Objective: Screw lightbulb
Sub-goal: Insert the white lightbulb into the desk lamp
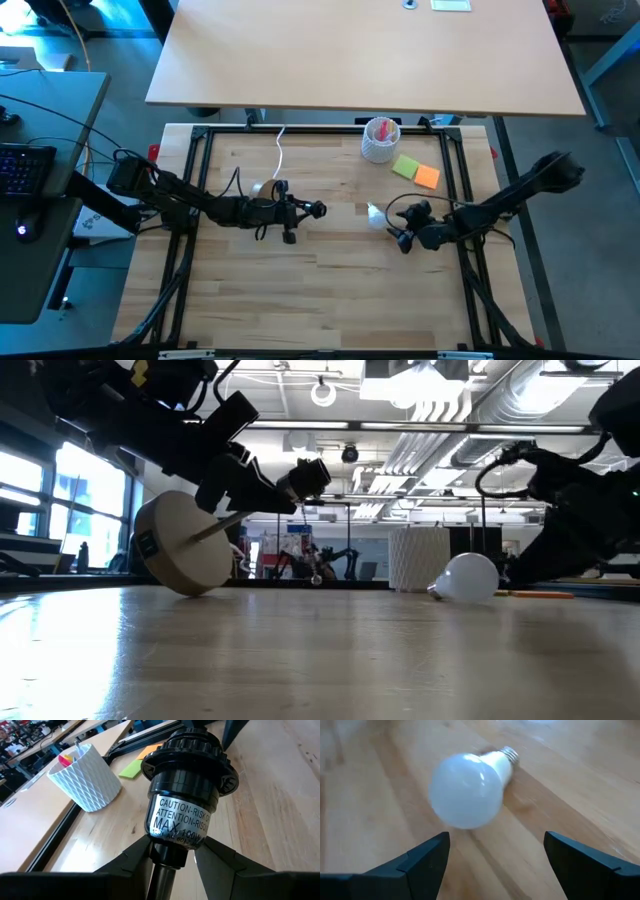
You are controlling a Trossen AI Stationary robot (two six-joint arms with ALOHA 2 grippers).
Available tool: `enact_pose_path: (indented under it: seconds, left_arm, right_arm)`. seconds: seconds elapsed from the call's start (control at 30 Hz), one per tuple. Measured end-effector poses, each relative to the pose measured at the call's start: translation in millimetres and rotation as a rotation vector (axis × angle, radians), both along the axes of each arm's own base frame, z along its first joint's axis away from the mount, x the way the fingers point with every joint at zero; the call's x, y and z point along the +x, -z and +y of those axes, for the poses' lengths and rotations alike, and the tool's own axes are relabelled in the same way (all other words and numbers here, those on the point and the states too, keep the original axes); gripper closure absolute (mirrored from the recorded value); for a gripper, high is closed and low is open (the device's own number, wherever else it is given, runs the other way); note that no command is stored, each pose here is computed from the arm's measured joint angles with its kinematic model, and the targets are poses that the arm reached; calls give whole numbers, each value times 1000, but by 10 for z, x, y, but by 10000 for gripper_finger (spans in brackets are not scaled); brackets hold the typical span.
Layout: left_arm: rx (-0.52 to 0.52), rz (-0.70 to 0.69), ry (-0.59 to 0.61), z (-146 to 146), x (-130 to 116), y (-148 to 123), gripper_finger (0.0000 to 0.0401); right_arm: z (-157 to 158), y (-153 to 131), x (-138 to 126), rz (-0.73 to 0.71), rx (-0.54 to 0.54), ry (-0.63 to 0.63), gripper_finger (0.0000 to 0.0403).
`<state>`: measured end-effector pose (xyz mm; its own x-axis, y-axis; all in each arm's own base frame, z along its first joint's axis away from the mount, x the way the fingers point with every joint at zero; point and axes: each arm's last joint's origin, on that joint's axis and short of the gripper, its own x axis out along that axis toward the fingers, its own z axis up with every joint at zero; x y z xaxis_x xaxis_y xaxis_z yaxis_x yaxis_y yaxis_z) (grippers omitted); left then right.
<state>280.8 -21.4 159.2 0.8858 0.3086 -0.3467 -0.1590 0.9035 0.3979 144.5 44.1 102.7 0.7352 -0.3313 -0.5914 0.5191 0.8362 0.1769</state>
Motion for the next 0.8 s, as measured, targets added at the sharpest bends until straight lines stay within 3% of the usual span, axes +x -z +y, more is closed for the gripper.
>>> enact_pose_path:
  seconds: [0.17,0.33,0.47,0.6,0.8]
  left_arm:
    - [-1,-1,0,0,0,0,268]
    - [-1,-2,-1,0,0,-1,268]
    - [-3,-2,-1,0,0,-1,268]
    - [0,-1,0,0,0,-1,268]
    - [-1,-1,0,0,0,-1,268]
  right_arm:
    - [97,26,213,40,-23,3,80]
    - [300,55,607,84,-67,8,80]
    - [440,81,949,59,-145,79,80]
    - [474,103,1250,52,-122,172,80]
    - [467,3,1410,155,-131,286,80]
